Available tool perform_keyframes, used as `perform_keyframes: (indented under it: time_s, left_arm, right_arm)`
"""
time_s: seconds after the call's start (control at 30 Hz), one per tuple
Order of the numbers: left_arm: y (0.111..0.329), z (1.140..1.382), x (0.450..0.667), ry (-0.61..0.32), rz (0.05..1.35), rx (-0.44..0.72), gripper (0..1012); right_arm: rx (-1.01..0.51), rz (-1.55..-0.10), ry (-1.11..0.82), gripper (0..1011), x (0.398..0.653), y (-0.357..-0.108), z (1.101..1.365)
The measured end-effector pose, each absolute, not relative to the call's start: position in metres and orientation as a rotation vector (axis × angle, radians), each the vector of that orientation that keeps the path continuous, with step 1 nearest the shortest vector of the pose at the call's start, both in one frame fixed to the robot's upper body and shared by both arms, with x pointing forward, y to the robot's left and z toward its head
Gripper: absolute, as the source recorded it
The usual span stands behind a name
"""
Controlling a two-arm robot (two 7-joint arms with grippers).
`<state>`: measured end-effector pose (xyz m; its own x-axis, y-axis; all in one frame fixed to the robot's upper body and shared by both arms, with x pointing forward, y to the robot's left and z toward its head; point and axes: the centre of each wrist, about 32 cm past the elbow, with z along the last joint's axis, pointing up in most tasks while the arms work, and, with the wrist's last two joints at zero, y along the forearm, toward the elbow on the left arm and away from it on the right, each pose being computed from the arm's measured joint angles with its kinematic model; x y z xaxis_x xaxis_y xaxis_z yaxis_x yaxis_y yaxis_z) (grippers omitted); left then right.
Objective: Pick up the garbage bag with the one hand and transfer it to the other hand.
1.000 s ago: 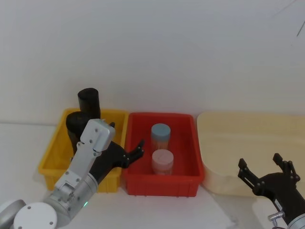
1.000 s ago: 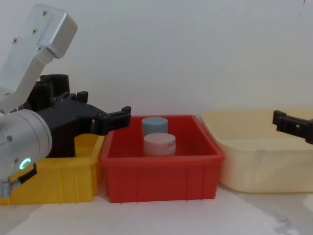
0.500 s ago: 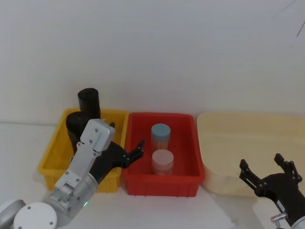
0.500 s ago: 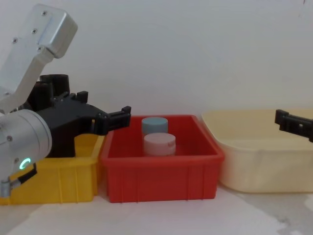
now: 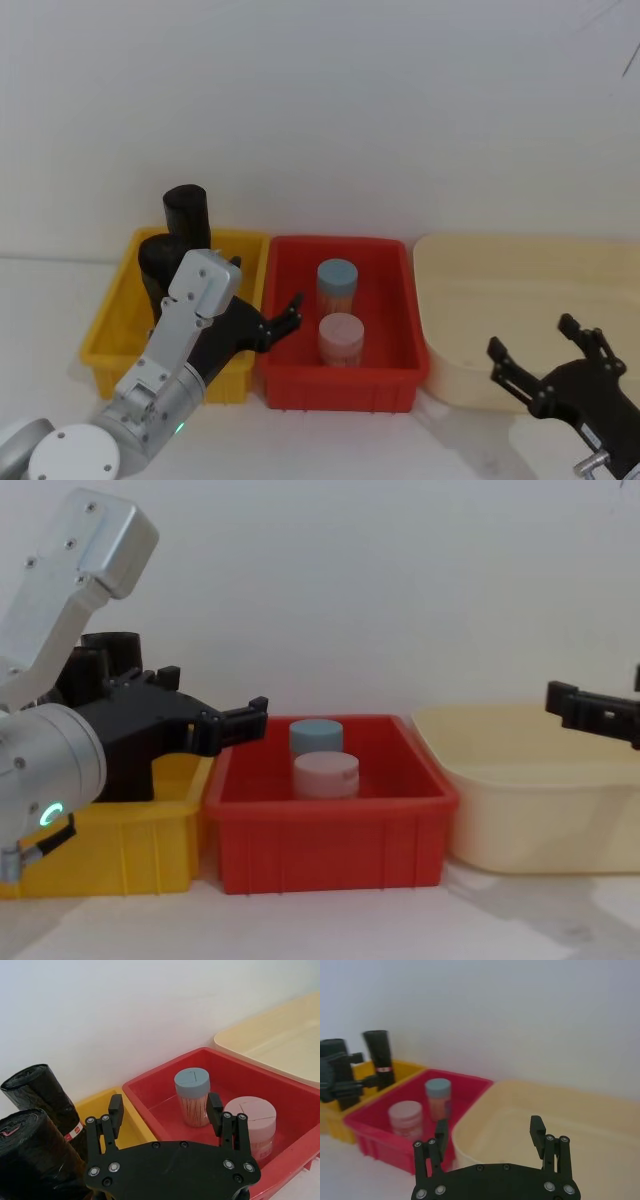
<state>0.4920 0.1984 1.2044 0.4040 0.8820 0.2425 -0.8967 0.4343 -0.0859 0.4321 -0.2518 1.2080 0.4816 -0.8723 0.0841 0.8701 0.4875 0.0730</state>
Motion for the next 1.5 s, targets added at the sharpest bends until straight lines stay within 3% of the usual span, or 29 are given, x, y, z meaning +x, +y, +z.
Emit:
perform_keyframes:
  time_s: [0.47,0.77,1.1,1.5]
  left_arm:
    - [0.198,1.204,0.492,-0.268,1.124,0.061,1001]
    - [0.198,1.204,0.492,-0.268,1.124,0.061,1001]
    - [0.198,1.204,0.492,-0.268,1.124,0.061,1001]
    - [0.198,1.204,0.492,-0.268,1.124,0.061,1002]
  right_arm:
    - [0.002,-0.866,-0.141,999,0.444,-0.230,1.222]
    - [-0.068,-0.755,-0.137,1000,0.478,-0.195,1.229]
    - [-0.164,-0.717,-0.133,1000,0.511,-0.169,1.232]
    - [-0.276,-0.718,-0.145,1000,0.538,-0.155,1.238]
